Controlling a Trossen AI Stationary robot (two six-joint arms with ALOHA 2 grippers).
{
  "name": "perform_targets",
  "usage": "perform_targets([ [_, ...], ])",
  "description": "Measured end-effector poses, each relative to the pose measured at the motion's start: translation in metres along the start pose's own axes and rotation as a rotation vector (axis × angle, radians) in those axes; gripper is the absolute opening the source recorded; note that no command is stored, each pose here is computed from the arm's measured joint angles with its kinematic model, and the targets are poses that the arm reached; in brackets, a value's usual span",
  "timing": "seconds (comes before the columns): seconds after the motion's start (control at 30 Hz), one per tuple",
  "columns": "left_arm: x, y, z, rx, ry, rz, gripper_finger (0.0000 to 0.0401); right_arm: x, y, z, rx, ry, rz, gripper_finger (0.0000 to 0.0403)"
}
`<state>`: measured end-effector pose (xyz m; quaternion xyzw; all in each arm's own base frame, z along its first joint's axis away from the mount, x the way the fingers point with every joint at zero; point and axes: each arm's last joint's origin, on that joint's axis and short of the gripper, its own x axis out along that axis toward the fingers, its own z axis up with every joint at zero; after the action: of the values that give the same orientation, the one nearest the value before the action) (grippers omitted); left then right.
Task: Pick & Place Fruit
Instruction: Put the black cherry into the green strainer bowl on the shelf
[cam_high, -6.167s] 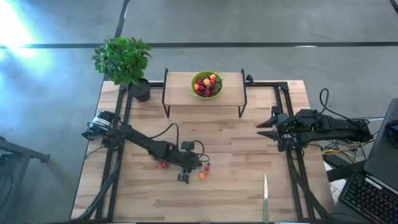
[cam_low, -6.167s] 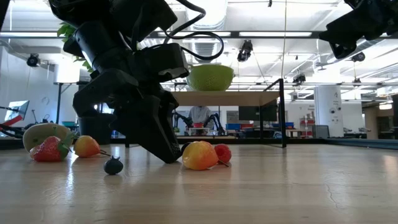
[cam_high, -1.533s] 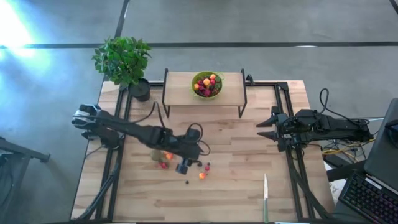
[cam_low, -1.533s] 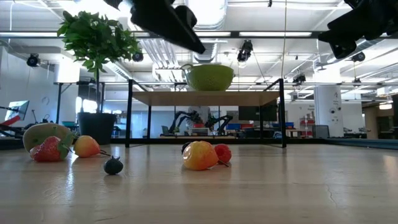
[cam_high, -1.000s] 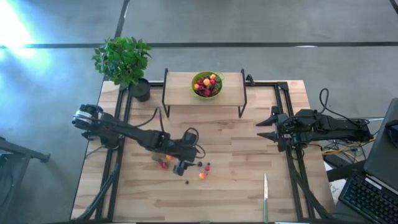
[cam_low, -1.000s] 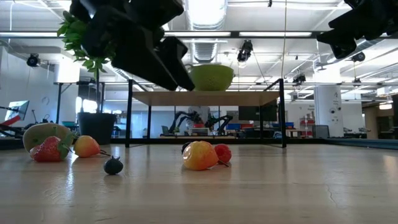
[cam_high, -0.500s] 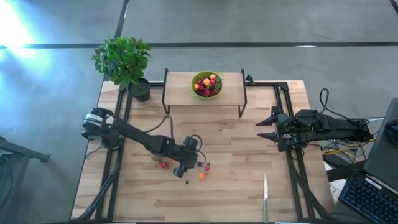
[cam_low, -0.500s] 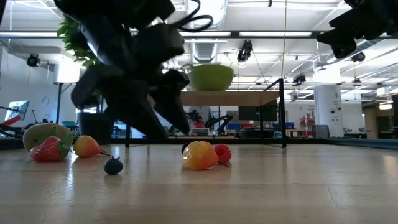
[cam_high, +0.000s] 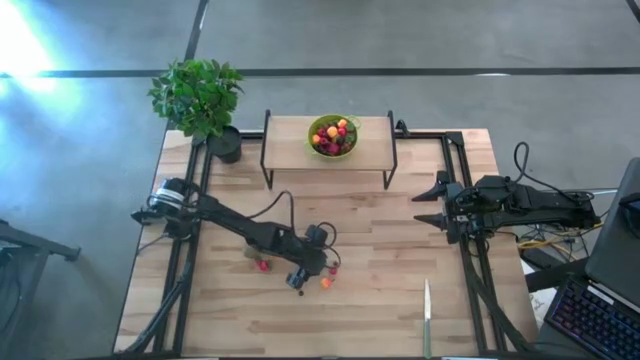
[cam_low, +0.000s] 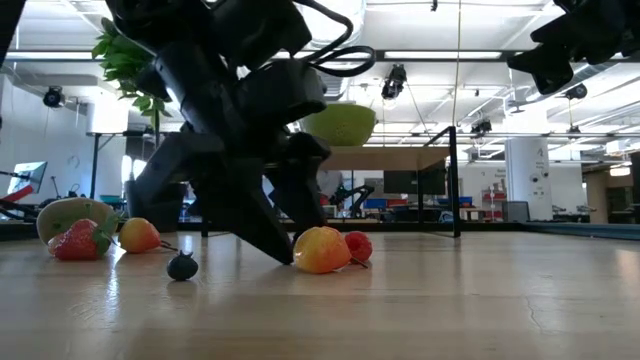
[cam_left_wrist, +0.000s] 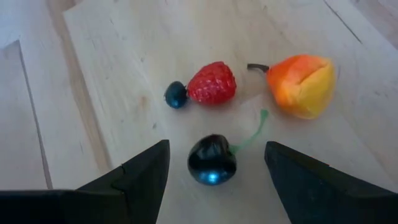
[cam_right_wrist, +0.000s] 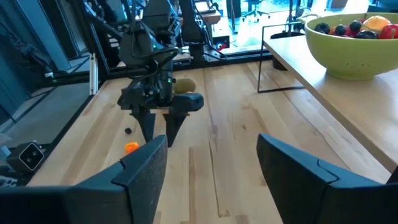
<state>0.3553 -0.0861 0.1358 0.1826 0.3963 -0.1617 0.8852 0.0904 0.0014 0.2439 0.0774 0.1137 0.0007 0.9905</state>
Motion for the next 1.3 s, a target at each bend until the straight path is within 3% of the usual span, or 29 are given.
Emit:
perform_targets([
  [0.5, -0.0005, 0.0017, -0.0016, -0.061, -0.008, -0.083, 0.0264, 0.0, 0.0, 0.0, 0.0, 0.0, 0.0, 0.0281],
  [1.3, -0.0003, 0.0005, -0.0024, -0.068, -0.006, -0.103, 0.0119, 0.0, 0.0, 0.0, 0.0, 0.0, 0.0, 0.0344],
])
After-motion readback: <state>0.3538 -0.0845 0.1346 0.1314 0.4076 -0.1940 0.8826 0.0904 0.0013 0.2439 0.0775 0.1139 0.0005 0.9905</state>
